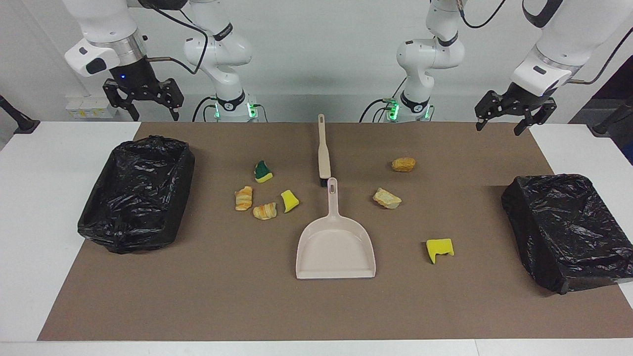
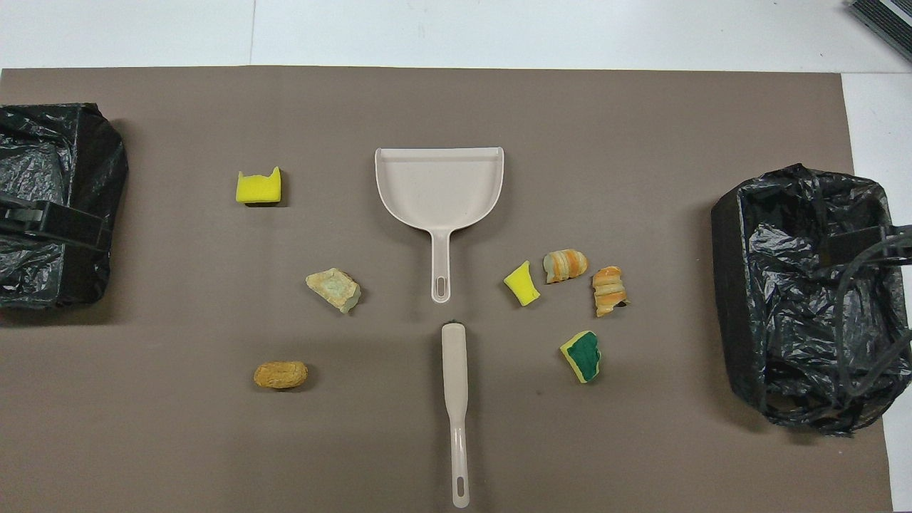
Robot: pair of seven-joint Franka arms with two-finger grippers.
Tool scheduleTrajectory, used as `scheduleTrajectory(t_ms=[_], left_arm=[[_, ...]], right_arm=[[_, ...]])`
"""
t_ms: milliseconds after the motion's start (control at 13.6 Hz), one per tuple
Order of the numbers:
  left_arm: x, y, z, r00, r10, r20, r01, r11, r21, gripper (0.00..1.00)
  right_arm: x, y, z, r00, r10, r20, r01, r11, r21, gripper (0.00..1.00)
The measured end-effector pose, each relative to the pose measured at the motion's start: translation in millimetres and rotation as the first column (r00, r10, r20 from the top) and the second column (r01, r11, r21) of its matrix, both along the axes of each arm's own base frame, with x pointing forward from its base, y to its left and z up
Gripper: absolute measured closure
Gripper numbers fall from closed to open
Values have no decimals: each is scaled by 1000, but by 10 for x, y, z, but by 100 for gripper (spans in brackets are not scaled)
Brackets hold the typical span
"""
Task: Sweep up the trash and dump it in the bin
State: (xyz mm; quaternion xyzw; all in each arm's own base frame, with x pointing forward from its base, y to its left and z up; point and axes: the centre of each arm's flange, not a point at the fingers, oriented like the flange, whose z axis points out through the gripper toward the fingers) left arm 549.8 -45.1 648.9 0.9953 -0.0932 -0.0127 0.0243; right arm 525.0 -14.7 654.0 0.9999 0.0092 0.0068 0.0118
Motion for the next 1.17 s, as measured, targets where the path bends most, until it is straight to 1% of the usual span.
scheduleTrajectory(t_ms=[586,806,1173], left_arm=[[3,-93,-78,1000,-12,-11,11,999,-34,0],[9,-170,-190,1000,-18,1,18,999,-51,0],[-52,-690,-526,999,-48,8,48,997,-54,0]], right_arm=[[-1,1,-8,1000,0,-2,0,1000,0,0],[-2,1,-15,1000,0,-3,0,1000,1,0],[-4,1,-19,1000,0,-5,0,1000,1,0]])
